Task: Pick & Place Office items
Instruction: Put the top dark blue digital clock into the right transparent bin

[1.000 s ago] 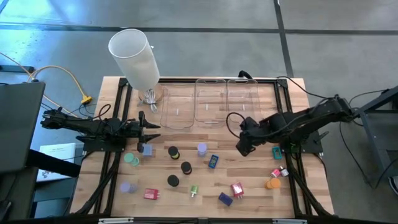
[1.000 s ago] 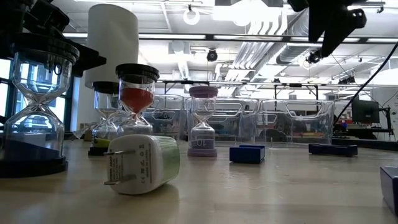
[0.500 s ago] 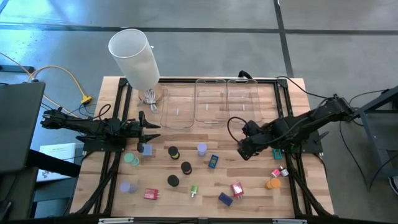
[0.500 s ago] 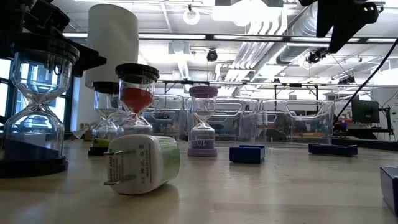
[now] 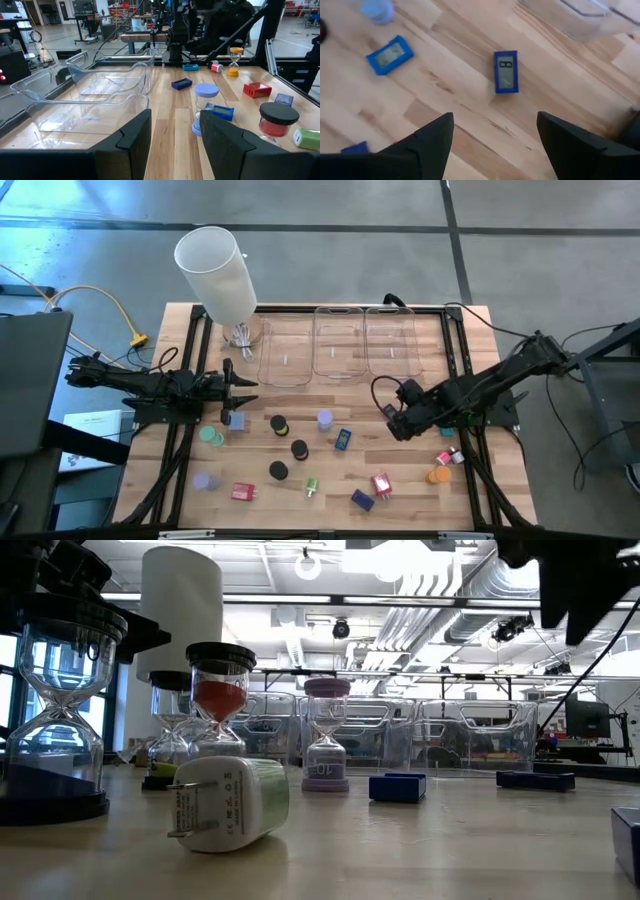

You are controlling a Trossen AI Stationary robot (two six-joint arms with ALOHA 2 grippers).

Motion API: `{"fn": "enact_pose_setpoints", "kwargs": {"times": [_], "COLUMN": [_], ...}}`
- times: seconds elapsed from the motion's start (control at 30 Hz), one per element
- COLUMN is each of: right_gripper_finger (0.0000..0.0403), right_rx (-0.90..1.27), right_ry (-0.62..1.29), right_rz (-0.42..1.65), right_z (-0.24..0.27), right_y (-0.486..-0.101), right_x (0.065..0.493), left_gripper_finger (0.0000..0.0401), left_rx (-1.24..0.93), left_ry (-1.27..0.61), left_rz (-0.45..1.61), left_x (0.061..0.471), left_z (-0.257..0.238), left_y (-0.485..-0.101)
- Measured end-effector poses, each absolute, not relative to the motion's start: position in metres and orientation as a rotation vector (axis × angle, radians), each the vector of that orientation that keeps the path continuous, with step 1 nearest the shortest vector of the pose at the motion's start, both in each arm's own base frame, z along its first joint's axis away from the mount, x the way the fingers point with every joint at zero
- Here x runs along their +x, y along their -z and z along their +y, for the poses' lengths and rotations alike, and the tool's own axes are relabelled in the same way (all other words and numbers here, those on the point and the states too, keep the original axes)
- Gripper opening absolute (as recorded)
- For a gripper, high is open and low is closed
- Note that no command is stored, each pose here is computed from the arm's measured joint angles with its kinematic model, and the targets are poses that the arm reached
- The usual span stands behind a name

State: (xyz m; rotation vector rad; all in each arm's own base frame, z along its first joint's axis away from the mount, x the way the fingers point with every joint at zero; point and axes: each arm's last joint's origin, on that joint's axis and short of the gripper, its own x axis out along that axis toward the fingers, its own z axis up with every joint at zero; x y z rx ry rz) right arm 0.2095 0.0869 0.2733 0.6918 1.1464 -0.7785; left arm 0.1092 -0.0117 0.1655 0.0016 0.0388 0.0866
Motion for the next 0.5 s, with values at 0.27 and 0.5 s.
{"fn": "enact_pose_setpoints", "kwargs": {"times": [0.27, 0.5], "right_gripper_finger": [0.0275, 0.0275], "right_rx": [0.739, 0.721], "right_ry": [0.808, 0.845], "right_rz": [1.162, 1.163], "right_z": [0.082, 0.073], "right_y": [-0.242, -0.207], "right_x": [0.21, 0.204], "left_gripper_finger": [0.0163, 0.0163], "left_rx": [0.002, 0.002], "left_ry": [-0.087, -0.087], "left_rz": [0.039, 0.039], "left_x": [0.109, 0.109], "left_z": [-0.012, -0.012], "left_y": [-0.166, -0.166]}}
